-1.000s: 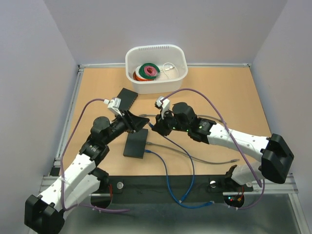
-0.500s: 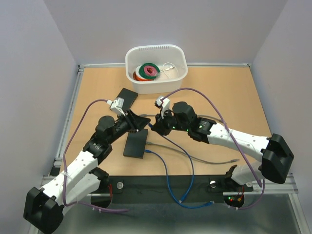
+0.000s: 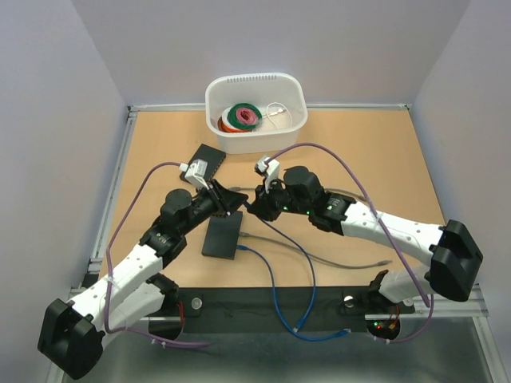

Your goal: Insert the plug into the switch port

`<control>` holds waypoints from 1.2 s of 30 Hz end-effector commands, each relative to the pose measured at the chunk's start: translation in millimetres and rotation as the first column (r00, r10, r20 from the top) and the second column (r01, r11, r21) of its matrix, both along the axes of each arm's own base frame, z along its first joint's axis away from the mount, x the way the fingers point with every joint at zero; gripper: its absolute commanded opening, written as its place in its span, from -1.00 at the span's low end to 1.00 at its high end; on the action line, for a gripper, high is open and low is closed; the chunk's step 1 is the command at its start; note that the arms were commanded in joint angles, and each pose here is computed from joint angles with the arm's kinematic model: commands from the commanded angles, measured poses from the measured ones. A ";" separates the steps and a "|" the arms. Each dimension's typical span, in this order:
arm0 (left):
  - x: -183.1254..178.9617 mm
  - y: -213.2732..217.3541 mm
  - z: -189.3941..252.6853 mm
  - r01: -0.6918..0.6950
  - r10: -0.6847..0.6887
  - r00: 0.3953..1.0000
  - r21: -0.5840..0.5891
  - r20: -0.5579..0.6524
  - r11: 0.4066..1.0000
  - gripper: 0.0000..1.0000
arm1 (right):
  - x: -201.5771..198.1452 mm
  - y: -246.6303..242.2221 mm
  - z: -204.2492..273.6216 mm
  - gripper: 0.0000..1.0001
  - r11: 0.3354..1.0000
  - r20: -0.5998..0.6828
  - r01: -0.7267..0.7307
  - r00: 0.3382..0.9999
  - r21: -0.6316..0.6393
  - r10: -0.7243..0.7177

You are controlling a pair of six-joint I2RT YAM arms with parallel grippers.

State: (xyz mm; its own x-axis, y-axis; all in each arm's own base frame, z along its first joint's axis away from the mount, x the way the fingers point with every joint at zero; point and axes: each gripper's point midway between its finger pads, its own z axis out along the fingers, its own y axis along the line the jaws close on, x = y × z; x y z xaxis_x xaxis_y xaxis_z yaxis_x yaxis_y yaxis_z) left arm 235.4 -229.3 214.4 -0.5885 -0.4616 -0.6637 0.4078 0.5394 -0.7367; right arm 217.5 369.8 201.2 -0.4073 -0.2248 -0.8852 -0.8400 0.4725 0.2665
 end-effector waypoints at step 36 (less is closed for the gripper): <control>-3.6 -12.6 2.0 -0.024 0.008 0.972 -0.066 -0.235 0.998 -1.00 | 20.5 0.2 64.3 -0.30 0.992 0.127 0.069 0.989 0.102 -0.081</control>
